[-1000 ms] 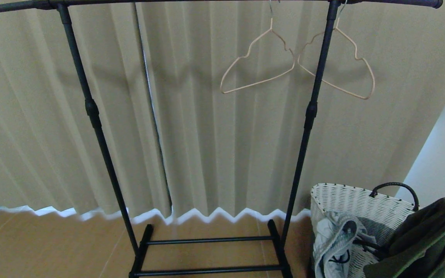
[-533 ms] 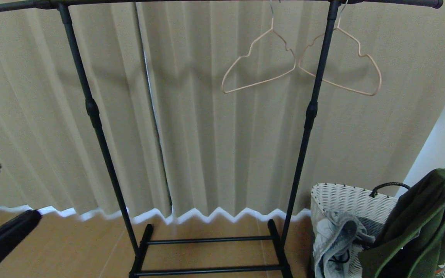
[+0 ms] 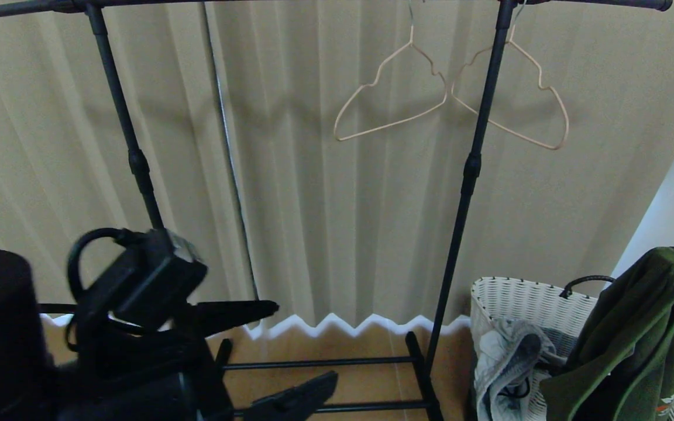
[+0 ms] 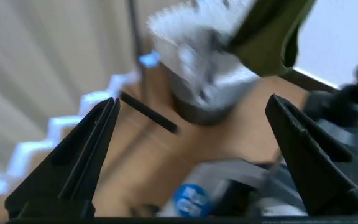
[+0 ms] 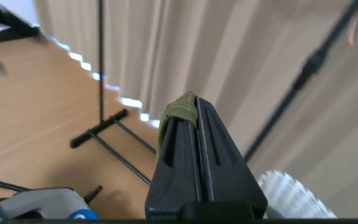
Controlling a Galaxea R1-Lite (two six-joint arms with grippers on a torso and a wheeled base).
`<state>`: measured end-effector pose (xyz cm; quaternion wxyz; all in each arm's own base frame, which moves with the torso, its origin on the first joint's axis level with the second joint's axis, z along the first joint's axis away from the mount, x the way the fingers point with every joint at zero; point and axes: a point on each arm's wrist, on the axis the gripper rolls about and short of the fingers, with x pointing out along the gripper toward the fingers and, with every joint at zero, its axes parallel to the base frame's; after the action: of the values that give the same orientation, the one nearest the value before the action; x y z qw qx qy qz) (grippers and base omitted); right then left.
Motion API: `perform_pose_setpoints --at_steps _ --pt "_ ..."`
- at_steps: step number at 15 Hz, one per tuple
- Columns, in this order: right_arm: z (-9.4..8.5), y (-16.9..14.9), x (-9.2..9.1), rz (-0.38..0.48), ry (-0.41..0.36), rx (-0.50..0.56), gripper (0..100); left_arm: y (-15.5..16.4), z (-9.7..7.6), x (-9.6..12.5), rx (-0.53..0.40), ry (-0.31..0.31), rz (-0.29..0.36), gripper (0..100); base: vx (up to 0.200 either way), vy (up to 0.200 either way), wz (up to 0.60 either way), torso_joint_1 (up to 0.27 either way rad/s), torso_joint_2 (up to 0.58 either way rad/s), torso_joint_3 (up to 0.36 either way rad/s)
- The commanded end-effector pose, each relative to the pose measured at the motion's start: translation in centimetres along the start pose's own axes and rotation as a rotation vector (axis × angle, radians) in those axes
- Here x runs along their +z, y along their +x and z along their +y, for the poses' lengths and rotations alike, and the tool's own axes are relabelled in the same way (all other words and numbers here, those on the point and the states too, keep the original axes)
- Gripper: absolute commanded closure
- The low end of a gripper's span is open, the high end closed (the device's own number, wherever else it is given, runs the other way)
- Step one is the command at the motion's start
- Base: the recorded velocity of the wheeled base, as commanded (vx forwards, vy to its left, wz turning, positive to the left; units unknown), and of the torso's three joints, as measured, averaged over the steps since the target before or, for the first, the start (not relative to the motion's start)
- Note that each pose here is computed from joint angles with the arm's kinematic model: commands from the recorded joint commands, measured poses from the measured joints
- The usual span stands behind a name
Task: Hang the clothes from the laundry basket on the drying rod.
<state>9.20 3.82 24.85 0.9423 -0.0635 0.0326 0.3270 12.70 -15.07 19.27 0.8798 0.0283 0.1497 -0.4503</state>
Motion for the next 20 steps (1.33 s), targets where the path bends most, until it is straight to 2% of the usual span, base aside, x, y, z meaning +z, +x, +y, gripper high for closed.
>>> perform_pose_setpoints --at_steps 1,2,5,7,9,11,17,19,20 --pt "0.1 0.3 0.4 -0.007 0.000 0.021 100 5.9 -2.7 -1.1 -0.081 -0.020 0.106 0 0.000 0.000 0.00 0.000 0.00 0.000" --pt "0.1 0.3 0.4 -0.006 0.002 0.021 100 6.8 -3.2 -1.3 -0.089 -0.026 0.110 0 0.000 0.000 0.00 0.000 0.00 0.000" --pt "0.5 0.5 0.5 -0.007 0.002 0.064 100 11.0 -6.8 -2.5 -0.119 -0.064 0.125 0 0.000 0.000 0.00 0.000 0.00 0.000" --pt "0.8 1.0 0.5 0.000 0.007 0.106 100 13.4 -8.1 -2.2 -0.139 -0.082 0.118 0 0.000 0.000 0.00 0.000 0.00 0.000" --pt "0.8 1.0 0.7 -0.006 0.037 0.105 100 16.5 -9.5 -1.1 -0.162 -0.102 0.074 0 0.000 0.000 0.00 0.000 0.00 0.000" --pt "0.8 0.8 0.7 -0.011 0.040 0.105 100 17.9 -10.5 -0.5 -0.182 -0.129 0.054 0 0.000 0.000 0.00 0.000 0.00 0.000" --pt "0.9 0.7 0.8 -0.016 0.040 0.107 100 19.9 -10.6 -1.0 -0.167 -0.139 0.054 0 0.000 0.000 0.00 0.000 0.00 0.000" --pt "0.8 0.7 1.2 -0.054 0.031 0.105 100 21.5 -10.7 -1.4 -0.118 -0.142 0.050 0 0.000 0.000 0.00 0.000 0.00 0.000" --pt "0.8 0.7 1.4 -0.069 0.036 0.104 100 22.1 -10.7 -2.1 -0.109 -0.139 0.068 0 0.000 0.000 0.00 0.000 0.00 0.000"
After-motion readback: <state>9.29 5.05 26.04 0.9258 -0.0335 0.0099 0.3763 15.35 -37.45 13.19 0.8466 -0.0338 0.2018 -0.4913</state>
